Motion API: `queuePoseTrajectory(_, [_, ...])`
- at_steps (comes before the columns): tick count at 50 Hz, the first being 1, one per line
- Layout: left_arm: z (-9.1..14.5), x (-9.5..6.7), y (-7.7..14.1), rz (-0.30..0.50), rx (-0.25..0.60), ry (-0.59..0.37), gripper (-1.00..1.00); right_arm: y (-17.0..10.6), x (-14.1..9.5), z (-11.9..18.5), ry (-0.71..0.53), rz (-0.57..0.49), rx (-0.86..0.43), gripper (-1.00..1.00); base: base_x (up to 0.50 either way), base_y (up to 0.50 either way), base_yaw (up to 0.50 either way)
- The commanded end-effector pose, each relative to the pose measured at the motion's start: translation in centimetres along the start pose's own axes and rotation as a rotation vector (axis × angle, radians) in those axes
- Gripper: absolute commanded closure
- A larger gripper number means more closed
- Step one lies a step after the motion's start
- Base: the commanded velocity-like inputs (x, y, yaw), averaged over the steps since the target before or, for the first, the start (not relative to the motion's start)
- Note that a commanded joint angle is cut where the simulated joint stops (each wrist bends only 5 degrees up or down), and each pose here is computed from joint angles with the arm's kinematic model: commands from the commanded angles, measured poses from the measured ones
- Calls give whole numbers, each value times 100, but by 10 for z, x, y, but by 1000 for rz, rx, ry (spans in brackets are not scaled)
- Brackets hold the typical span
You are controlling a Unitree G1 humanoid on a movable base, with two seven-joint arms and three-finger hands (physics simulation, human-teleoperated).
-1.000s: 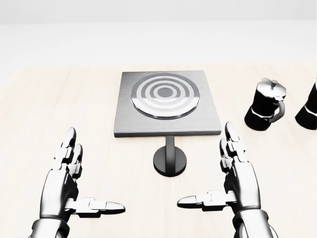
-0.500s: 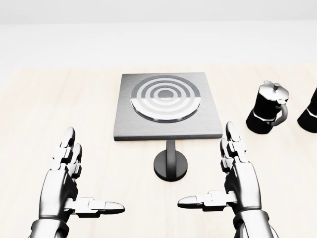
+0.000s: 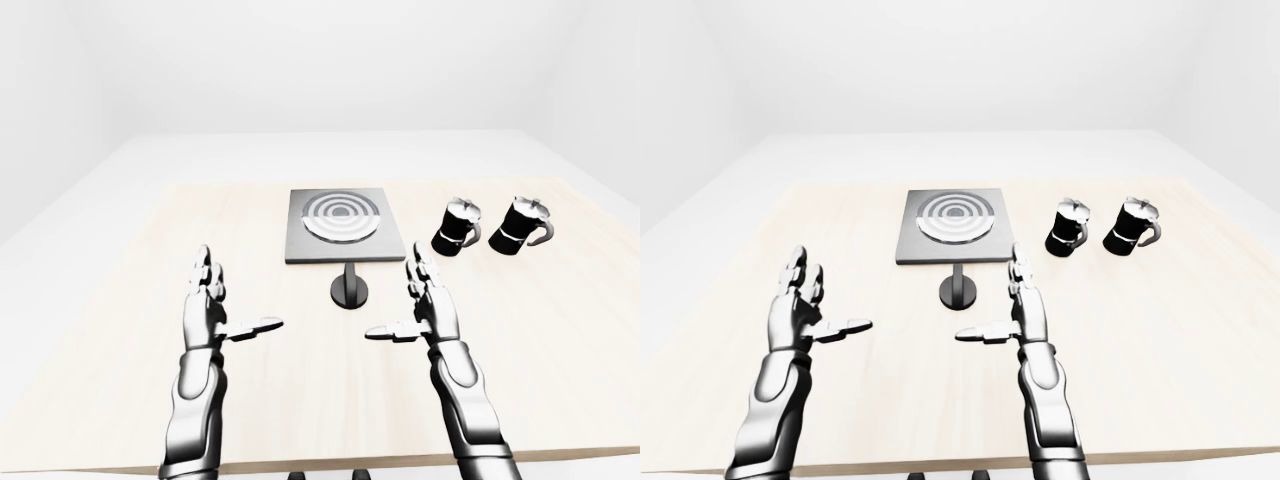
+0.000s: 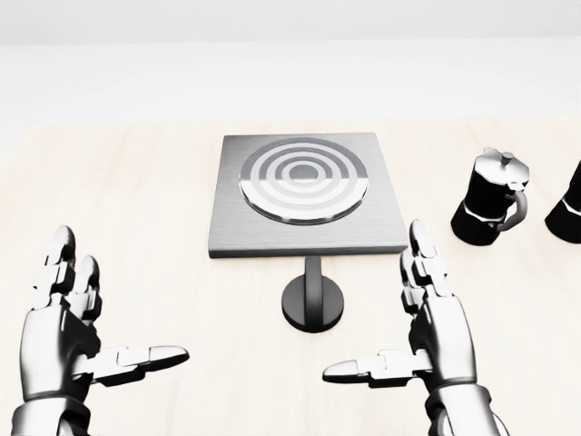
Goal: Turn off the stove.
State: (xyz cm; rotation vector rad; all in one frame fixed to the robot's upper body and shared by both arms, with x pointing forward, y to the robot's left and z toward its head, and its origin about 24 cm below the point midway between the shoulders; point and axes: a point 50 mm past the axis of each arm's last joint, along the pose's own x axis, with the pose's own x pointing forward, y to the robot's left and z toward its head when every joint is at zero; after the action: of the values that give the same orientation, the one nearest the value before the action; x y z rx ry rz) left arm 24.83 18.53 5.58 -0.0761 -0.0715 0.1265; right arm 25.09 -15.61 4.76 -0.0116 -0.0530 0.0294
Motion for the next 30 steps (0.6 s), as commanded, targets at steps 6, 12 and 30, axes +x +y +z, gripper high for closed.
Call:
queuePoseTrajectory(6, [23,-16,48,307,-49,-125,-100,2,0,0,1,9,-9,-100,0,0,0])
queuePoseTrajectory(12, [25,-18,63,447,-24,-148,-100,3,1,-1,7,12,-28,-100,0,0,0])
queuePoseTrajectory(30, [24,-44,99,742,-17,-140,-100,1,0,0,6,2,-19,-100,0,0,0])
